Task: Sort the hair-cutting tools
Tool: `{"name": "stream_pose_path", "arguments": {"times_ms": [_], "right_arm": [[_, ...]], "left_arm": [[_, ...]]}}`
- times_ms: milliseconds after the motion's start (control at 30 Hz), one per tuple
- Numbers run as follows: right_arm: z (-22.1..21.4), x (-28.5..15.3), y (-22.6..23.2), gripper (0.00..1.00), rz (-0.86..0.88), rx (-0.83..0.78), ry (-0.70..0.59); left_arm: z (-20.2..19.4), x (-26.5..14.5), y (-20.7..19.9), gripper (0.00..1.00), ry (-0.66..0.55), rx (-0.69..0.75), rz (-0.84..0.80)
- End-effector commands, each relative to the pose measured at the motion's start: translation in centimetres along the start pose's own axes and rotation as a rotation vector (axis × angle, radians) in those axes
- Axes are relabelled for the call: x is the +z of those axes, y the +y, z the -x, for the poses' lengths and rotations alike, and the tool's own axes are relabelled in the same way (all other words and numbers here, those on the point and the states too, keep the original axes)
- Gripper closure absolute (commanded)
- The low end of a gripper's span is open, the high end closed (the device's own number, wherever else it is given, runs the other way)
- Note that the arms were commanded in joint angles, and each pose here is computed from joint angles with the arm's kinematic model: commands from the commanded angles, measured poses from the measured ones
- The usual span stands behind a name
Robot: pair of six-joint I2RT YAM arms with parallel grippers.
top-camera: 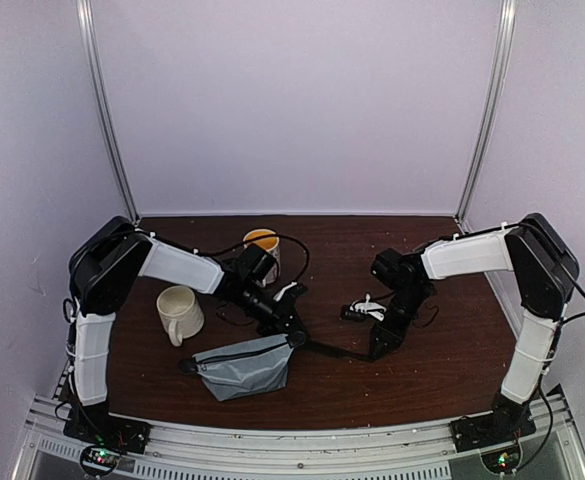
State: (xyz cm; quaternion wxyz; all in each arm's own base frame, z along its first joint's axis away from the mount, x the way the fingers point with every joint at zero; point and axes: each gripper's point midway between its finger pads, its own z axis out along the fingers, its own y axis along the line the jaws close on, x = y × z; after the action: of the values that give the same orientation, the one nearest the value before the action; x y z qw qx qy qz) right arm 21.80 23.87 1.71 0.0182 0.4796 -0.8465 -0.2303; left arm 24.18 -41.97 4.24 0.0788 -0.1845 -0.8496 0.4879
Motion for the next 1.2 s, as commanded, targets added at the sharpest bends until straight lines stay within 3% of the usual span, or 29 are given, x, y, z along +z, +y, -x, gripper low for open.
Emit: {"name": "stream_pose_path", "arguments": {"times_ms": [0, 200, 300, 567, 867, 1167], "right_arm": [[-1.6, -0.3, -0.9, 0.80, -0.040, -0.008, 0.040], [0.0, -7.2, 1.9, 0.59, -0.005, -0.101, -0.142], [0.7, -9.5, 2.9, 0.56, -0.002, -0.139, -0.196], [2.6, -13.0, 4.2, 0.56, -0.016, -0.206, -0.292], [2.0, -13.1, 6.8, 0.74, 0.141, -0.219, -0.281], [2.5, -14.5, 5.8, 0.63, 0.089, -0.191, -0.314]], "left_arm": [[1.0, -0.9, -1.2, 1.00, -0.041, 0.057, 0.008], [2.4, -3.8, -6.7, 1.00, -0.130, 0.288, -0.039], [2.7, -5.5, -9.2, 1.00, -0.170, 0.419, -0.023], [1.0, -8.1, -13.7, 1.00, -0.181, 0.634, -0.087], [0.2, -8.8, -14.6, 1.00, -0.191, 0.690, -0.107], [-1.0, -9.3, -15.1, 1.00, -0.170, 0.723, -0.119]]}}
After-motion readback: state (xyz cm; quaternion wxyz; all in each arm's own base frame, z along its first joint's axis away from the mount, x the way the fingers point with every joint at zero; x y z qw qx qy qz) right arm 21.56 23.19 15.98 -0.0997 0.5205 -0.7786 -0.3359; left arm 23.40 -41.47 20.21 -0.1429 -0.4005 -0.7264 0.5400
